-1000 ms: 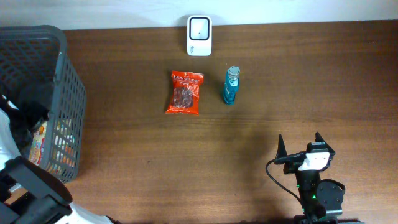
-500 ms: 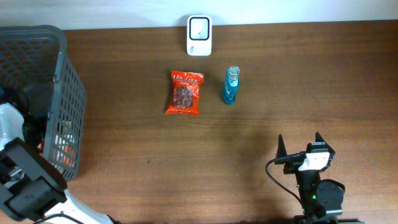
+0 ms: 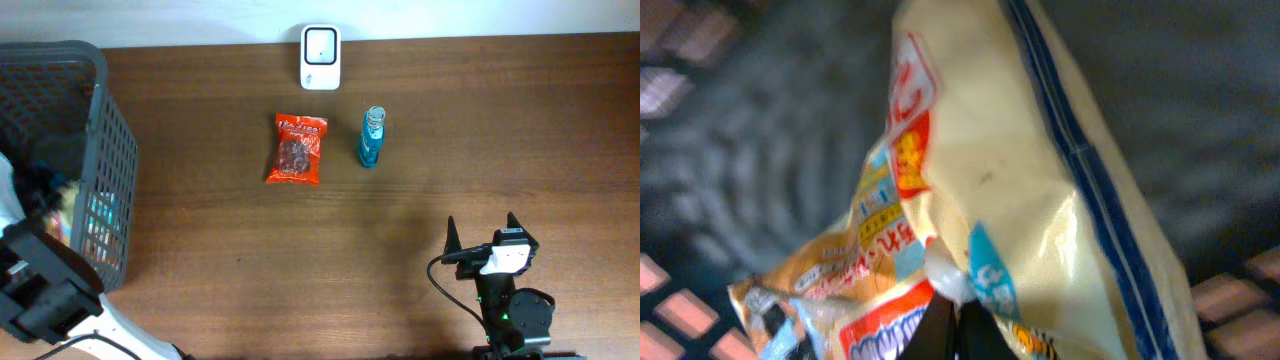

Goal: Scan the item barcode
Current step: 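Reach left gripper into basket and grasp yellow snack bag, then place yellow snack bag on table left of red bag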

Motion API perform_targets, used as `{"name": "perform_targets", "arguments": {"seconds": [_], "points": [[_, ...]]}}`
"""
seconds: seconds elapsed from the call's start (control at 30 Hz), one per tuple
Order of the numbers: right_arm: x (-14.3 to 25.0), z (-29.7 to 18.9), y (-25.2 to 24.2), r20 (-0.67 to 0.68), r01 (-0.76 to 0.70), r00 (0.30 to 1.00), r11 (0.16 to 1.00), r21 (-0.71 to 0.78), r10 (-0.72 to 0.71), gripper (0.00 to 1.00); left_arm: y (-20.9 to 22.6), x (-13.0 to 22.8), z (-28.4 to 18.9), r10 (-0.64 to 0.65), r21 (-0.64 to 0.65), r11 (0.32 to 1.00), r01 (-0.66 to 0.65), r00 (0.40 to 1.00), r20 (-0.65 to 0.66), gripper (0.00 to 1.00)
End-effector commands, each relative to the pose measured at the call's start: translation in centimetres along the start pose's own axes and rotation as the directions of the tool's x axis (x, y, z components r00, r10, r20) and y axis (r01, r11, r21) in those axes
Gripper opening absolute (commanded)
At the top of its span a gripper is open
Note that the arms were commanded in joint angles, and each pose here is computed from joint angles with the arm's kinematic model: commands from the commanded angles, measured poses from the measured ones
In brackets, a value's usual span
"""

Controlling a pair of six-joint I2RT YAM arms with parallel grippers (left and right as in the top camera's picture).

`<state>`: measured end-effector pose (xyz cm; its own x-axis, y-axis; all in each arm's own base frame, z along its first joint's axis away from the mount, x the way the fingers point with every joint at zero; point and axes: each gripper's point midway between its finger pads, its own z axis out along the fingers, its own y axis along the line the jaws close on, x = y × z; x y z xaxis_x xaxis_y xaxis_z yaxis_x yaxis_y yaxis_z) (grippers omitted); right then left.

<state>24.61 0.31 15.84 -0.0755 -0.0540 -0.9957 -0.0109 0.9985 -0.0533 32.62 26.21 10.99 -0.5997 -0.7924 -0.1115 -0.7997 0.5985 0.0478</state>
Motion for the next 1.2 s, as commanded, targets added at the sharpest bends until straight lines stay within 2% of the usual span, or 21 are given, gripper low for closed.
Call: {"name": "perform_targets", "arguments": {"seconds": [0.0,0.13,0.23,0.37,0.43,0.57,0.7,0.77,0.87,0.97,1.03,1.17], "points": [[0.4,0.0,-0.3,-0.006,-0.008,1.000,1.000,0.015,0.008,0.98,-1.9,-4.0,-9.1,-0.020,0.140,0.990,-0.008,0.979,0.202,0.00],[0.4,0.0,-0.3,-0.006,-0.008,1.000,1.000,0.015,0.008,0.98,-4.1,-4.3,-21.2,-0.053,0.351,0.930,-0.106,0.908,0.415,0.00],[0.4,0.0,-0.3,-0.006,-0.008,1.000,1.000,0.015,0.008,0.98,-5.4,-2.1,-28.8,-0.065,0.449,0.865,-0.224,0.837,0.544,0.00],[0.4,0.0,-0.3,-0.006,-0.008,1.000,1.000,0.015,0.008,0.98,-8.7,4.1,-35.7,-0.014,0.518,0.749,-0.414,0.771,0.636,0.00],[0.4,0.0,-0.3,-0.006,-0.008,1.000,1.000,0.015,0.008,0.98,-11.8,8.4,-37.2,0.074,0.521,0.677,-0.519,0.753,0.654,0.00],[0.4,0.0,-0.3,-0.006,-0.008,1.000,1.000,0.015,0.008,0.98,-16.5,13.3,-35.6,0.242,0.500,0.616,-0.608,0.750,0.615,0.00],[0.4,0.0,-0.3,-0.006,-0.008,1.000,1.000,0.015,0.008,0.98,-22.1,17.6,-30.2,0.451,0.434,0.590,-0.681,0.724,0.522,0.00],[0.4,0.0,-0.3,-0.006,-0.008,1.000,1.000,0.015,0.008,0.98,-24.0,19.0,-26.8,0.504,0.411,0.620,-0.668,0.741,0.444,0.00],[0.4,0.0,-0.3,-0.006,-0.008,1.000,1.000,0.015,0.008,0.98,-25.7,19.0,-22.1,0.475,0.351,0.730,-0.586,0.805,0.356,0.00],[0.4,0.0,-0.3,-0.006,-0.008,1.000,1.000,0.015,0.008,0.98,-26.1,18.1,-16.9,0.341,0.236,0.877,-0.418,0.889,0.306,0.00],[0.4,0.0,-0.3,-0.006,-0.008,1.000,1.000,0.015,0.008,0.98,-26.7,17.7,-14.4,0.291,0.197,0.913,-0.357,0.909,0.299,0.00],[0.4,0.0,-0.3,-0.006,-0.008,1.000,1.000,0.015,0.008,0.99,-28.8,17.1,-9.4,0.239,0.185,0.937,-0.297,0.930,0.281,0.00]]}}
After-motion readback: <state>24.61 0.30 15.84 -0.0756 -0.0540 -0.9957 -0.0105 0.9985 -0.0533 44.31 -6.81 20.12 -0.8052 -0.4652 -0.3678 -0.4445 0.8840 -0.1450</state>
